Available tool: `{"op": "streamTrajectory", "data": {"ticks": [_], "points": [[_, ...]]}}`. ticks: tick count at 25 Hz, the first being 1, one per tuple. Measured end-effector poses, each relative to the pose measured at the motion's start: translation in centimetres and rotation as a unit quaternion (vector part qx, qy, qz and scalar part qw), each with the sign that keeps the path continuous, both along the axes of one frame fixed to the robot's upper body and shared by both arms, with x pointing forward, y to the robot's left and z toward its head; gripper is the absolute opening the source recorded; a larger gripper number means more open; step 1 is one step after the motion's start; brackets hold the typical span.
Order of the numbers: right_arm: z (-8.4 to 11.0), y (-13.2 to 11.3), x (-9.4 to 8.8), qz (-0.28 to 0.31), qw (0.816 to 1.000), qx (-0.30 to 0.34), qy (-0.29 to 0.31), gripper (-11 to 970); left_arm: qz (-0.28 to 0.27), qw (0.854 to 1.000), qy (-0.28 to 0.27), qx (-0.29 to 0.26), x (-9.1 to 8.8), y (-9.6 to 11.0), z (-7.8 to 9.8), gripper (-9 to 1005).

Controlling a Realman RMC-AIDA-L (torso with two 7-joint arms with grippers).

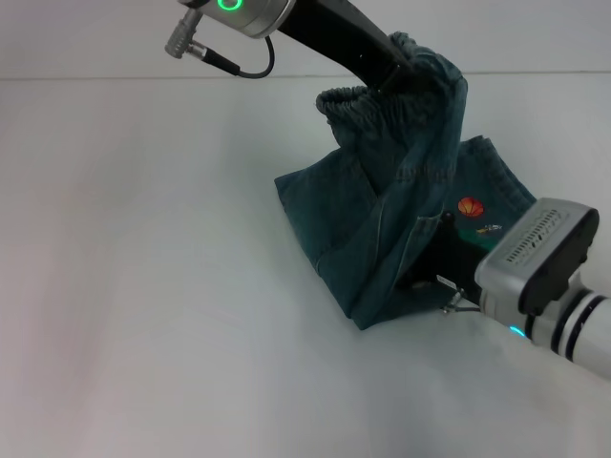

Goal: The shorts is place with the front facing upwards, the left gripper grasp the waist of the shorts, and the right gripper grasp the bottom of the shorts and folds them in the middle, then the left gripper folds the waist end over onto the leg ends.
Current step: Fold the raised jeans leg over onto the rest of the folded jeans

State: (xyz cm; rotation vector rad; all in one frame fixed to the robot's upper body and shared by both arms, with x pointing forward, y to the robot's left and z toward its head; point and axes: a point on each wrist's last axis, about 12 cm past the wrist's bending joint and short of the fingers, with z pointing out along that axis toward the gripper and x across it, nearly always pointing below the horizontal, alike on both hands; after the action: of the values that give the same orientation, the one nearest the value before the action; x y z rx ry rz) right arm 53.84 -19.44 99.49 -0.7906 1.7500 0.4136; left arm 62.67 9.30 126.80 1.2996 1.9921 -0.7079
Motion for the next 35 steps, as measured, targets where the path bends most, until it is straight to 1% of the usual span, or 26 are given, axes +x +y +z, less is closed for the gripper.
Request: {"op": "streamTrajectory", "data": {"ticks": [4,6,10,14,17,20,24,25,26,29,32,35], "points": [[-0.5,-1.6,-1.1,-0.008,1.000,0.000,-0.006,2,0.001,1.000,-0.001,0.000,0.0,0.0,-0.1,48],[-0.6,-2.8,-2.0,-0.012,1.000,0.011,-0.019,2,0.001,1.000,-0.003,0.001,0.0,-0.2,-0.1,48],[-0.4,-5.7,-4.7,-0.019,0.997,0.054,-0.042,2,-0.002,1.000,-0.008,0.004,-0.1,-0.8,-0.3,45],[0.1,-8.2,-7.3,-0.020,0.994,0.088,-0.058,2,-0.010,1.000,-0.011,0.009,-0.3,-1.9,-0.8,44],[0.4,-9.6,-8.4,-0.029,0.992,0.104,-0.058,2,-0.019,1.000,-0.006,0.006,-0.5,-3.1,-1.5,43],[0.4,-10.0,-9.0,-0.032,0.992,0.110,-0.057,2,-0.027,1.000,-0.003,0.004,-0.8,-4.1,-2.1,43],[0.4,-9.7,-9.5,-0.010,0.992,0.113,-0.054,2,-0.043,0.999,-0.007,-0.003,-1.4,-5.6,-2.6,44],[0.4,-9.6,-9.5,-0.004,0.992,0.114,-0.054,2,-0.049,0.999,-0.009,-0.010,-1.6,-6.4,-2.8,44],[0.5,-9.5,-9.5,0.003,0.992,0.115,-0.053,2,-0.049,0.999,-0.009,-0.010,-1.6,-6.4,-2.8,44],[0.7,-9.1,-9.6,0.023,0.991,0.119,-0.053,2,-0.051,0.998,-0.014,-0.018,-1.8,-7.3,-3.2,44],[0.8,-8.7,-9.6,0.042,0.990,0.125,-0.051,3,-0.052,0.998,-0.021,-0.026,-2.1,-8.4,-3.9,43],[0.8,-8.4,-9.6,0.056,0.989,0.126,-0.046,3,-0.048,0.998,-0.032,-0.027,-2.2,-9.1,-4.5,44]]}}
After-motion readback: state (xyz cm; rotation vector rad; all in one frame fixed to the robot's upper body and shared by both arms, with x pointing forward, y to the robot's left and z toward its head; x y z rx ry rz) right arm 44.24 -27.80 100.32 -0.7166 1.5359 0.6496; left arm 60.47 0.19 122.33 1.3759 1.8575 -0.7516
